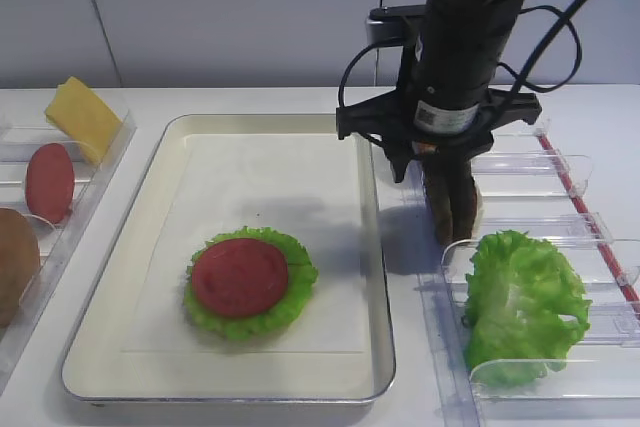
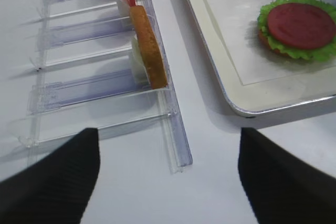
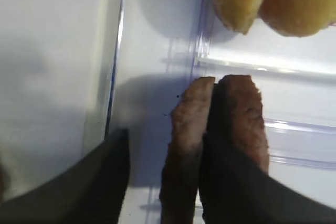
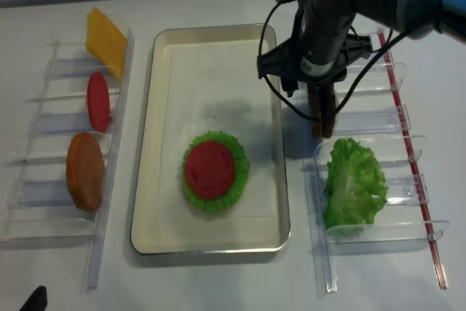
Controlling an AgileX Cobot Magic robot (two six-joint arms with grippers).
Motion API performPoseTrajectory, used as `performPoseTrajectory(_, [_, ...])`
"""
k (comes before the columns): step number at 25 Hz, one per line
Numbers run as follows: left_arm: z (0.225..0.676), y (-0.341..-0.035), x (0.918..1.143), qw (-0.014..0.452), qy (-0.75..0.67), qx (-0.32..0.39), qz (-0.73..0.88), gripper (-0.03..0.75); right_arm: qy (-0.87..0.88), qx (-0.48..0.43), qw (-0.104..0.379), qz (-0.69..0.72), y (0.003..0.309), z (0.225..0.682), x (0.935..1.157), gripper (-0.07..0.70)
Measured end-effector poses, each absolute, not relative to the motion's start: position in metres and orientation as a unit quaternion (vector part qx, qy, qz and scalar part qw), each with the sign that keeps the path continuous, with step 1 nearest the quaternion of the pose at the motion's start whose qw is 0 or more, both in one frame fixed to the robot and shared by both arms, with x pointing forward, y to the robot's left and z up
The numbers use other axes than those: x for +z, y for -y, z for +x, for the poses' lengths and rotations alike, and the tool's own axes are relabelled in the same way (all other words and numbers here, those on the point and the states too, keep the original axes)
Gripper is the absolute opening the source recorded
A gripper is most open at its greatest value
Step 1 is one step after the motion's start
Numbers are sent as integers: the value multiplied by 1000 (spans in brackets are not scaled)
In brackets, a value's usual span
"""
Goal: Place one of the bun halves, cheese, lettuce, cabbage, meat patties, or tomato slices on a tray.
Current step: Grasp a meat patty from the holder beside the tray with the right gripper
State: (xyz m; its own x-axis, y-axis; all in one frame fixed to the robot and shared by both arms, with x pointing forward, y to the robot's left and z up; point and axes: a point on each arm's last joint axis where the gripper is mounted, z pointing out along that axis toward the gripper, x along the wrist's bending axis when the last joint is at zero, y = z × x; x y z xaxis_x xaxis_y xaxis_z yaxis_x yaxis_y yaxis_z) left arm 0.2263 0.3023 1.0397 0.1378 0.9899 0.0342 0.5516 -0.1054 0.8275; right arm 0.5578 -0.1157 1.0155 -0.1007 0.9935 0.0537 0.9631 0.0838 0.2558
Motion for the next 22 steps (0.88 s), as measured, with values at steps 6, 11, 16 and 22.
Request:
performPoseTrajectory(6, [226,-302,1040,343,-574,319,672,512,-733,102,73,669,118,557,1015,277])
performPoseTrajectory(11, [226,-302,1040,343,-574,319,672,512,-734,88,86,667,121,558,1014,178])
performPoseTrajectory(16, [226,-302,1040,343,-574,319,672,512,-735,84,90,667,122,558,1014,174])
performPoseTrajectory(22, [226,-302,1040,343,-574,319,672,512,-735,77,90,667,123,558,1018,174])
